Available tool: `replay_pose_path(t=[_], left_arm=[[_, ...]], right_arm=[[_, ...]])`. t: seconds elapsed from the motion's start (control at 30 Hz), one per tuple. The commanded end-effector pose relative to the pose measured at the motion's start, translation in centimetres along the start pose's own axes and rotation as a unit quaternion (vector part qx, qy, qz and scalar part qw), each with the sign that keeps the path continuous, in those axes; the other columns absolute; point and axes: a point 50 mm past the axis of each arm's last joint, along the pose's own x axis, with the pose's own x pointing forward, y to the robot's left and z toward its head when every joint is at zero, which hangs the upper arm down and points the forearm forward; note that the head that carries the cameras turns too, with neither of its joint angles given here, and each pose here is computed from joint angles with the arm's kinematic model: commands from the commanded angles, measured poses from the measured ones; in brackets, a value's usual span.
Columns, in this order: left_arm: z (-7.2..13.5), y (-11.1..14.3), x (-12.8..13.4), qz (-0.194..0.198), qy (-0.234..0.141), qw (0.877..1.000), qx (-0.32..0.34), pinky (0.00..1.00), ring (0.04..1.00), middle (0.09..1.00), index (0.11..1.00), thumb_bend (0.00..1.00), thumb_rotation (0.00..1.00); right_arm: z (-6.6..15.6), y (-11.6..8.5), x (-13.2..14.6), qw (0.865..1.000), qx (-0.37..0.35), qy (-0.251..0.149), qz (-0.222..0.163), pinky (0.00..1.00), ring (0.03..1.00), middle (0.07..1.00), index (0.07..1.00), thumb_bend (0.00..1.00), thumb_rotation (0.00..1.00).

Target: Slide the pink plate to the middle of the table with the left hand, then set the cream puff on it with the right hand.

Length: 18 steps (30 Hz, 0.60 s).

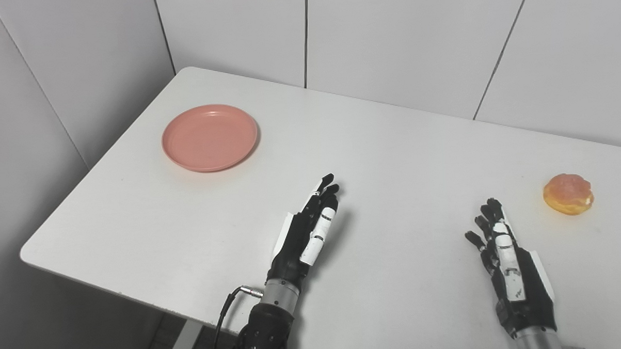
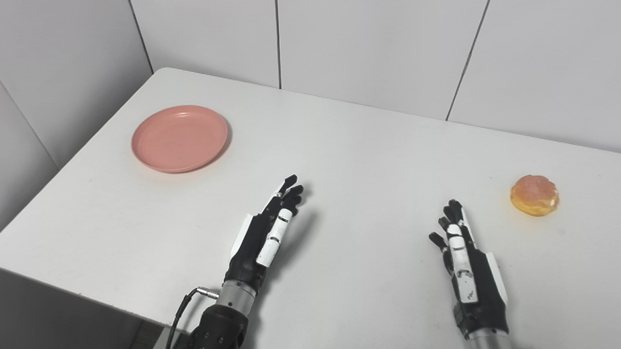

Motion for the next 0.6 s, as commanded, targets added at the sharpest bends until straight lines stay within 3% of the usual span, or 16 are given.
replay_pose_path(t=[0.0, 0.57], left_arm=[[-0.5, -1.6, -0.6, -0.013, 0.011, 1.000, 0.000, 0.87, 0.910, 0.920, 0.916, 0.48, 1.00], [-0.7, -2.1, -0.4, -0.009, 0.014, 1.000, 0.001, 0.87, 0.911, 0.919, 0.918, 0.49, 1.00]], right_arm=[[0.7, -0.7, 0.3, 0.999, -0.009, -0.038, 0.001, 1.00, 1.000, 1.000, 1.000, 0.16, 1.00], [1.3, 0.0, 0.4, 0.999, 0.003, -0.048, 0.001, 1.00, 1.000, 1.000, 1.000, 0.06, 1.00]])
